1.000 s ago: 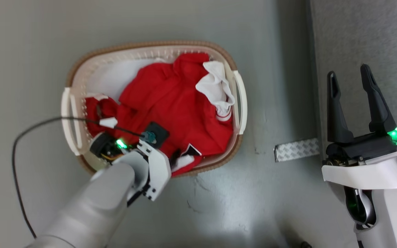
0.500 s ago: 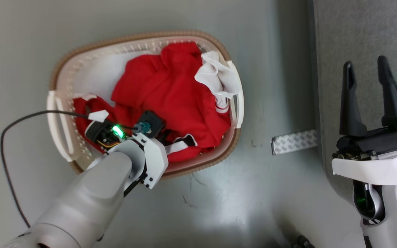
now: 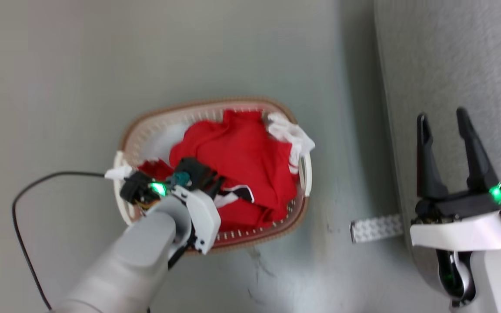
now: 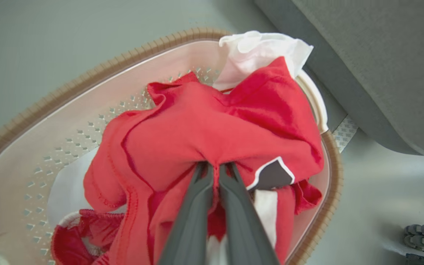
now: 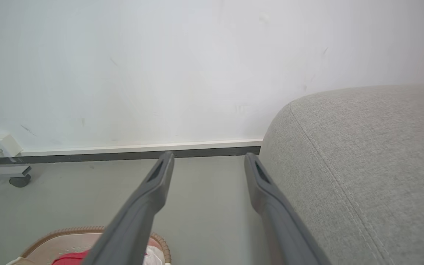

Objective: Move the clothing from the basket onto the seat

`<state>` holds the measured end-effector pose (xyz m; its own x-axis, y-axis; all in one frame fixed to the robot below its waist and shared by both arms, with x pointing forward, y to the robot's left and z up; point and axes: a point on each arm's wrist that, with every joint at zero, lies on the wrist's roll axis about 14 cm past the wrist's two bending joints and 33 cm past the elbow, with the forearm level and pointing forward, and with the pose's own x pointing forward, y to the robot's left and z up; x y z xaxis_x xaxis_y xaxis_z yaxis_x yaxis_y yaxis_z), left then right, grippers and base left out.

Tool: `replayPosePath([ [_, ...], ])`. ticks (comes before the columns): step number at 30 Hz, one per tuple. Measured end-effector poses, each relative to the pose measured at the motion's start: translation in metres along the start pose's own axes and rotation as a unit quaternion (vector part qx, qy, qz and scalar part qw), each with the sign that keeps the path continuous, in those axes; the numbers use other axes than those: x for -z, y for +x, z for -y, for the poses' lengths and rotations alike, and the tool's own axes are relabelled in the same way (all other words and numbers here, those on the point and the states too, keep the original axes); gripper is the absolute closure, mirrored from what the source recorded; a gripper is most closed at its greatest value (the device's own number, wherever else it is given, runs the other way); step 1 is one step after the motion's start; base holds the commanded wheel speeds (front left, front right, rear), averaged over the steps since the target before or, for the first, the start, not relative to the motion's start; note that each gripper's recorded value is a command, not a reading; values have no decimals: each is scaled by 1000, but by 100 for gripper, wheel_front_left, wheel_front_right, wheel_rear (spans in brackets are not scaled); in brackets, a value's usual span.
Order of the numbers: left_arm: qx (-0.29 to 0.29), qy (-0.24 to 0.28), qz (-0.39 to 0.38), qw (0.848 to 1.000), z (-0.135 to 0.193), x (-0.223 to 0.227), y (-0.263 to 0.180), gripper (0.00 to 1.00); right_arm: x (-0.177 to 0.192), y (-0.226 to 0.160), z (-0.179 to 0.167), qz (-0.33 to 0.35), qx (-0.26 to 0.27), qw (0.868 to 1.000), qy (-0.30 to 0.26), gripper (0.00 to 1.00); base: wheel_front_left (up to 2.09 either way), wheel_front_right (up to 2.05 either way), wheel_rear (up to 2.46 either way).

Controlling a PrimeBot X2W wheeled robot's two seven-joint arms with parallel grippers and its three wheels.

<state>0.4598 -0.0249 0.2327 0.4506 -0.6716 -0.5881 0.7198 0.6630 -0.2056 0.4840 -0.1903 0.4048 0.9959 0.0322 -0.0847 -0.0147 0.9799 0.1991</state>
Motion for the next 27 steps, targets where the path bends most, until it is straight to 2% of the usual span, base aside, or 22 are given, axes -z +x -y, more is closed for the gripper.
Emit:
replayPosePath([
  [14,-57,3,125,991,24,-88,-82,100,-46,-64,-20,31,-8,999,17,0,0,0,0],
  [27,-95,39,233,967,54,-152,-155,100,-76,-114,-39,70,-28,997,25,0,0,0,0],
])
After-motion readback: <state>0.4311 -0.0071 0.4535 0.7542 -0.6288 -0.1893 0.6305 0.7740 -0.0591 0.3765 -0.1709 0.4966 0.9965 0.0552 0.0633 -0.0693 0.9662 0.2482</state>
